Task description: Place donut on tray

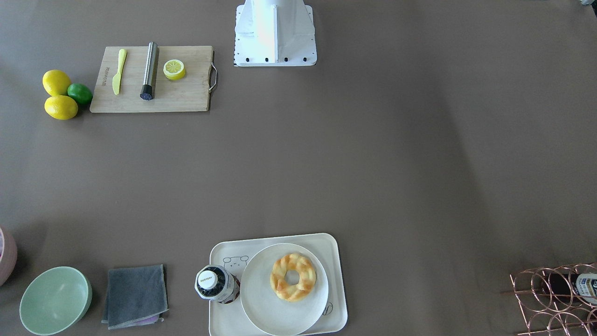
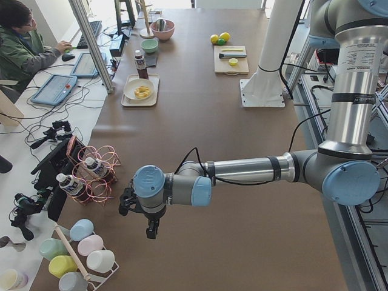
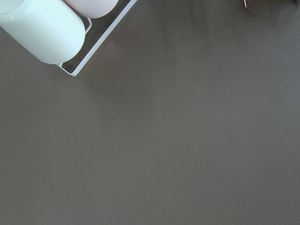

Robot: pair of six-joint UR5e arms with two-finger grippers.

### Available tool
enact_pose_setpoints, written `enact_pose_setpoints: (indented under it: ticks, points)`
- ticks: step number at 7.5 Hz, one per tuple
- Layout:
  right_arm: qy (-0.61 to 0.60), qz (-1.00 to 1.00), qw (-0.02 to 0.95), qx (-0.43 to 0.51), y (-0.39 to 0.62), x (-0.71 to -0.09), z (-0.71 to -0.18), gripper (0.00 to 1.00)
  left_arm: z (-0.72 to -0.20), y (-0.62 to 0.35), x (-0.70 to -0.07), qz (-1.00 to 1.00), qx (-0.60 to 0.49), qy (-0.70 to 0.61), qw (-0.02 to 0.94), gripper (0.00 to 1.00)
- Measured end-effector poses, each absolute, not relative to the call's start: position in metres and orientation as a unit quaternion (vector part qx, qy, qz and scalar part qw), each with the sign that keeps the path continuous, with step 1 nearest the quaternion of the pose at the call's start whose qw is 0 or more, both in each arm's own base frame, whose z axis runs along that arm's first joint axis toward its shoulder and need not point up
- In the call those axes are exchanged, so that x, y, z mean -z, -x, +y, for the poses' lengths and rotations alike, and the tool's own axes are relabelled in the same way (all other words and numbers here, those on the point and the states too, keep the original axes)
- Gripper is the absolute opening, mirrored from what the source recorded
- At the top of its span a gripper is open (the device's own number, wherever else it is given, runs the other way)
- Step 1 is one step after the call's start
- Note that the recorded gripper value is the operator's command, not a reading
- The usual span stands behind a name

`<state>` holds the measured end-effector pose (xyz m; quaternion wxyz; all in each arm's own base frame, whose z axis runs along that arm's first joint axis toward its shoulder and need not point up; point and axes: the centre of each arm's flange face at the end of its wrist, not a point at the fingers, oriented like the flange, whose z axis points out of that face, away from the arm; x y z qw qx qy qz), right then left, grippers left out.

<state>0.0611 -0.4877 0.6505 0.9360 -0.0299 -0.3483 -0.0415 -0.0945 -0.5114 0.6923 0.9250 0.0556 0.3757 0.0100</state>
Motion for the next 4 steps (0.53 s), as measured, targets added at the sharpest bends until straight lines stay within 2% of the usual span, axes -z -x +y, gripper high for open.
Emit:
enact_pose_setpoints:
  ticks: [4]
  points:
    - [0.032, -0.349, 0.936, 0.041, -0.0609, -0.6521, -0.487, 1.0, -0.5088, 0.0947, -0.6943, 0.375, -0.01, -0.054, 0.925, 0.98]
